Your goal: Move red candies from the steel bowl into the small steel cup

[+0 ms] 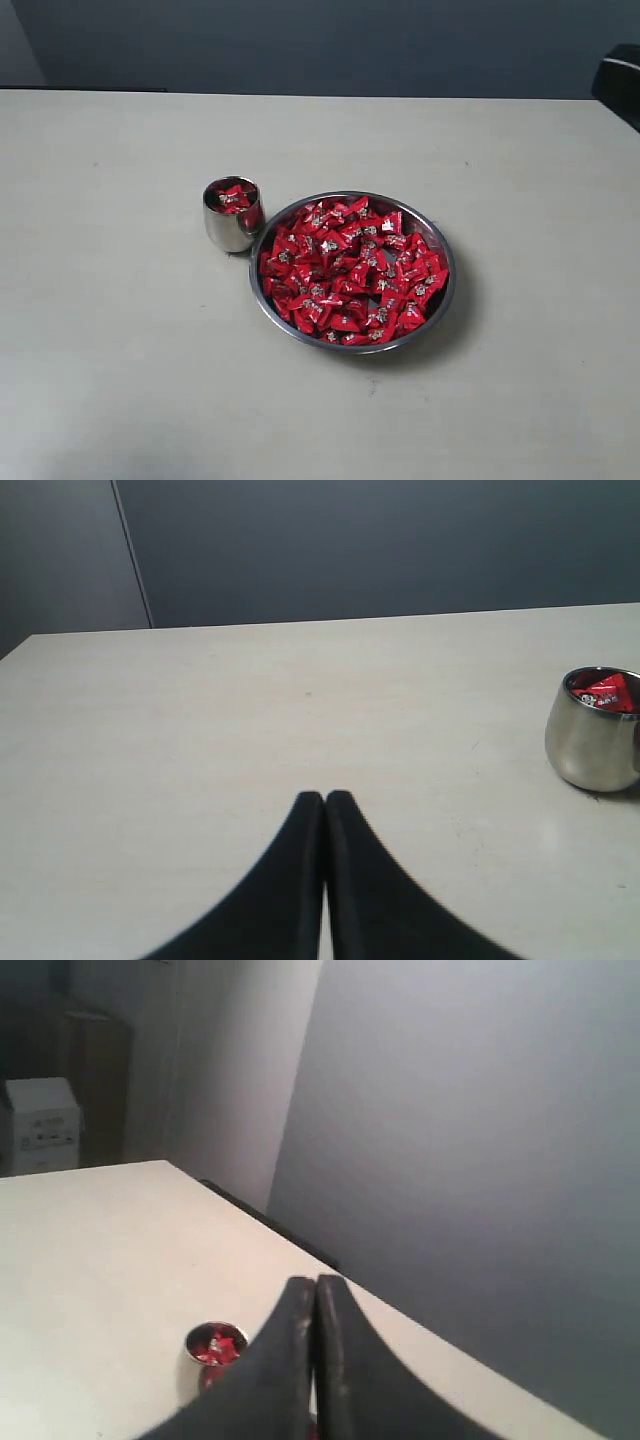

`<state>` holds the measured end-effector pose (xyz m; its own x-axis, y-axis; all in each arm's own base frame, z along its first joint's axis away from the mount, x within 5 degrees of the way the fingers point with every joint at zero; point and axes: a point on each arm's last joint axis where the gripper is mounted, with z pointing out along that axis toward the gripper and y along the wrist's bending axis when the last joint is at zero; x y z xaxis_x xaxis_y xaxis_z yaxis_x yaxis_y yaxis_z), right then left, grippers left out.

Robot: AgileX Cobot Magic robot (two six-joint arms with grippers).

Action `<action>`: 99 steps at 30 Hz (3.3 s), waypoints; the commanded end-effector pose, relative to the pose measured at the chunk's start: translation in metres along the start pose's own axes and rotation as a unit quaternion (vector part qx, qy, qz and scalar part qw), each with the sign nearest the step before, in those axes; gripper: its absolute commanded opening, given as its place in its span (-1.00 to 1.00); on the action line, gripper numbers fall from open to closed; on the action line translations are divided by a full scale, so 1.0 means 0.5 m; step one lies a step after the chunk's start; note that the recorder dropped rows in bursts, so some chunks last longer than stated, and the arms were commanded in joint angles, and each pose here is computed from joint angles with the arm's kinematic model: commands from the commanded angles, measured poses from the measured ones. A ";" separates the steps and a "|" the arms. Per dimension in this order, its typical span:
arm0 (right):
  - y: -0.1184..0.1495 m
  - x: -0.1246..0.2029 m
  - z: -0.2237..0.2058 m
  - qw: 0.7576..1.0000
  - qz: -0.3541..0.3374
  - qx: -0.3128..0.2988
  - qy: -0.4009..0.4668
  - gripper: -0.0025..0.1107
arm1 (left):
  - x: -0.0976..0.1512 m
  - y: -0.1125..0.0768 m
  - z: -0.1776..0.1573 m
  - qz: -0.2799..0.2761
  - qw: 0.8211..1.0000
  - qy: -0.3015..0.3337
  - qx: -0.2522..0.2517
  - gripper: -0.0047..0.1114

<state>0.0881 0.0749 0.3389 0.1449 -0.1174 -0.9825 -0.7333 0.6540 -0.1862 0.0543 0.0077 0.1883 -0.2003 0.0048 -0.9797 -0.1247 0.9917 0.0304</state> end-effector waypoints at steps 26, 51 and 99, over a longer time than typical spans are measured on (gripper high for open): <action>-0.095 0.237 0.171 0.945 0.195 -0.014 0.264 -0.97 | 0.002 0.000 0.000 -0.002 1.000 -0.001 0.000 -0.91; -0.047 0.376 0.327 0.917 0.074 -0.040 0.389 -0.97 | 0.002 0.000 0.000 -0.002 1.000 -0.001 0.000 -0.91; -0.008 0.417 0.389 0.884 0.244 -0.085 0.391 -0.22 | 0.002 0.000 0.000 -0.002 1.000 -0.001 0.000 -0.91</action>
<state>0.2488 0.1935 0.1368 -0.6500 -0.3911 -0.6515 -0.7019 0.6376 0.3175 0.0543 0.0077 0.1883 -0.2003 0.0048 -0.9797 -0.1247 0.9917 0.0304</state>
